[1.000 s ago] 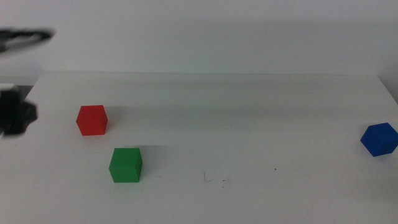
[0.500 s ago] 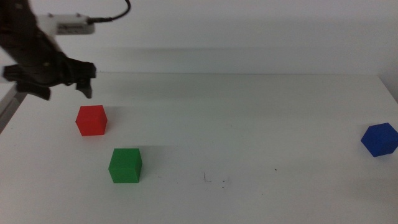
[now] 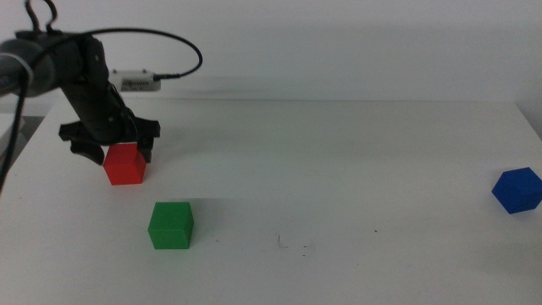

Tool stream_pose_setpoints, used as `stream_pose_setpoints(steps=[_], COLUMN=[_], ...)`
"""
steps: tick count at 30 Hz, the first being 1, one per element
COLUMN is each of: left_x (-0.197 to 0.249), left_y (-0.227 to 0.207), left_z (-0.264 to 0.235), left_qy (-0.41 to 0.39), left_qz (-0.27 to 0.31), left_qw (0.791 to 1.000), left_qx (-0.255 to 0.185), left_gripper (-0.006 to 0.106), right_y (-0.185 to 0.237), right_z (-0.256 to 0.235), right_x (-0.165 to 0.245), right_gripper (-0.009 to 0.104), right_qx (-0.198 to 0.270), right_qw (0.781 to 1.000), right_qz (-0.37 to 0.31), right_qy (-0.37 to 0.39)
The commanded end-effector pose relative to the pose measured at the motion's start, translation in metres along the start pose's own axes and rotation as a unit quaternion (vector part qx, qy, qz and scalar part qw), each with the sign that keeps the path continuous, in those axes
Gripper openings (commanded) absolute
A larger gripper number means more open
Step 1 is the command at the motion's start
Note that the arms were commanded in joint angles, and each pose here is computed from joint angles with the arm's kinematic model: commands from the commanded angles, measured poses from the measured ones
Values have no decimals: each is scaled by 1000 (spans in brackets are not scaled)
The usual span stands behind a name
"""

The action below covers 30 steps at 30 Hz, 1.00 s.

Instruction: Stack red cubes first, then green, then blue cubes in a specific spot.

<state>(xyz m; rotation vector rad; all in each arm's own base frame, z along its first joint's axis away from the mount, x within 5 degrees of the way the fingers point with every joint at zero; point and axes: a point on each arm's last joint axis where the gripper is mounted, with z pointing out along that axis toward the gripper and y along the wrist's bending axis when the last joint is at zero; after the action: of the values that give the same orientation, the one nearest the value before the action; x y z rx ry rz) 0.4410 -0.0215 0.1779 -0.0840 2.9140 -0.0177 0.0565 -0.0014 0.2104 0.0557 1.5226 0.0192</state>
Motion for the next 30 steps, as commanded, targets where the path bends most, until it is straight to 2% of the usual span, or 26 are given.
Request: stream_pose_setpoints(steps=[1,4,8,12,14,18,22,24,30], left_x=[-4,-4,-5,0,8,40,80,94,119], left_y=[1,4,10,-4,-26,-97,-173,-204,-251], left_z=[6,14,8,-27,-59,-100,-100,-94,-63], left_qy=[-8,-1,-5,-16,-33,-37,-2,-15,-28], left_qz=[-14,-27,-34,-11,0,7,-22,1,18], left_qw=[1000,999,999,999,999,999,999,999,999], left_qx=[8,25,37,45,41,10,37,42,38], left_gripper=[92,78,42,11,0,-2,-2,-2,-2], right_y=[0,0,0,0,0,0,0,0,0], right_z=[0,0,0,0,0,0,0,0,0], right_x=[0,0,0,0,0,0,0,0,0], right_gripper=[92,92,92,92,92,92,92,92,92], right_qx=[3,3,3,3,3,3,3,3,3], right_qw=[1000,1000,1000,1000,1000,1000,1000,1000,1000], right_qz=[-3,-3,-3,-3,-3,-3,-3,-3,-3], right_qy=[-6,-6,-6,-6,-6,-6,-6,-6,-6])
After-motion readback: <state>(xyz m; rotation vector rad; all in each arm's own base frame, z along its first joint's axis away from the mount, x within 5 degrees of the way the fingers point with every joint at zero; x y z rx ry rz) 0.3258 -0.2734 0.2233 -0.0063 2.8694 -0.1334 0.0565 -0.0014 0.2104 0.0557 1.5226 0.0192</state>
